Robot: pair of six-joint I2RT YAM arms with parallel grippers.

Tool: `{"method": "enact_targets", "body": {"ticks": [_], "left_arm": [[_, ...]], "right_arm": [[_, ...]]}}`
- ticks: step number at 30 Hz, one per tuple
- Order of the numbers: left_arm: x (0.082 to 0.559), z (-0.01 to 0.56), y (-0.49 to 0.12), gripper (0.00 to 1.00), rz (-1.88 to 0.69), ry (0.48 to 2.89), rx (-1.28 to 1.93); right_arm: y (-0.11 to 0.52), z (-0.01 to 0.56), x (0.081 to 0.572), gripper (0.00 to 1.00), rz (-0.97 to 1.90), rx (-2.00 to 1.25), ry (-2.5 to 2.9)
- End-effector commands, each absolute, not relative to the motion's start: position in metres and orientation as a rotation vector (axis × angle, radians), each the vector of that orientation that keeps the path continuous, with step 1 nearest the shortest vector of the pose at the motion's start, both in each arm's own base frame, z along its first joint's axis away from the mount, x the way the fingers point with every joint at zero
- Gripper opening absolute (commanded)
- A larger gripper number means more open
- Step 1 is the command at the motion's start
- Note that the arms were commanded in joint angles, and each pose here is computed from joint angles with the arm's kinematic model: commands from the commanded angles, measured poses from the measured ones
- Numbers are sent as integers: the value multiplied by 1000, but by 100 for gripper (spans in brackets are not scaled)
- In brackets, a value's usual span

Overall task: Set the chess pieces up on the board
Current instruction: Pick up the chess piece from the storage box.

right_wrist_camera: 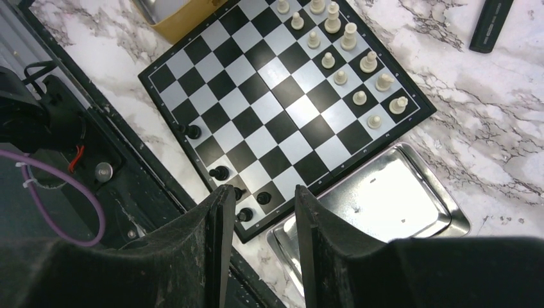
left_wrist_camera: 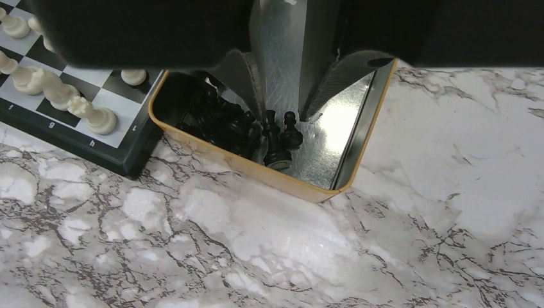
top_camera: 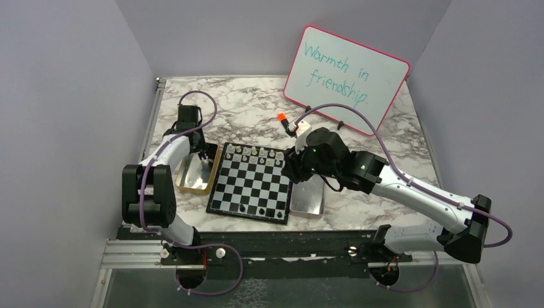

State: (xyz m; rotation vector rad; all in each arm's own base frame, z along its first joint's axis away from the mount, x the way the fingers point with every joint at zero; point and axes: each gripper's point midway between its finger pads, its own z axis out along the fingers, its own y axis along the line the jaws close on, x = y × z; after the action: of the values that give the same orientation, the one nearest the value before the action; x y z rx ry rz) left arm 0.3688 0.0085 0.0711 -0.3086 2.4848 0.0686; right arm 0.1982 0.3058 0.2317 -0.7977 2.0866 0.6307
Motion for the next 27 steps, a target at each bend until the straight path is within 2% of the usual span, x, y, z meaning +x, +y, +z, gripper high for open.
{"method": "enact_targets", "body": {"ticks": [1, 7, 19, 27], "left_arm": [[382, 69, 17, 25, 115, 2467, -318], [381, 59, 32, 24, 149, 2489, -352], [386, 44, 24, 21, 77, 2537, -332], [390, 71, 20, 22, 34, 2471, -337]], "right_arm": [[305, 245, 203, 44, 638, -777, 2028], [305, 243, 203, 44, 631, -776, 2032], [305, 241, 203, 44, 634, -780, 2036], [309, 238, 204, 44, 632, -793, 2046]]}}
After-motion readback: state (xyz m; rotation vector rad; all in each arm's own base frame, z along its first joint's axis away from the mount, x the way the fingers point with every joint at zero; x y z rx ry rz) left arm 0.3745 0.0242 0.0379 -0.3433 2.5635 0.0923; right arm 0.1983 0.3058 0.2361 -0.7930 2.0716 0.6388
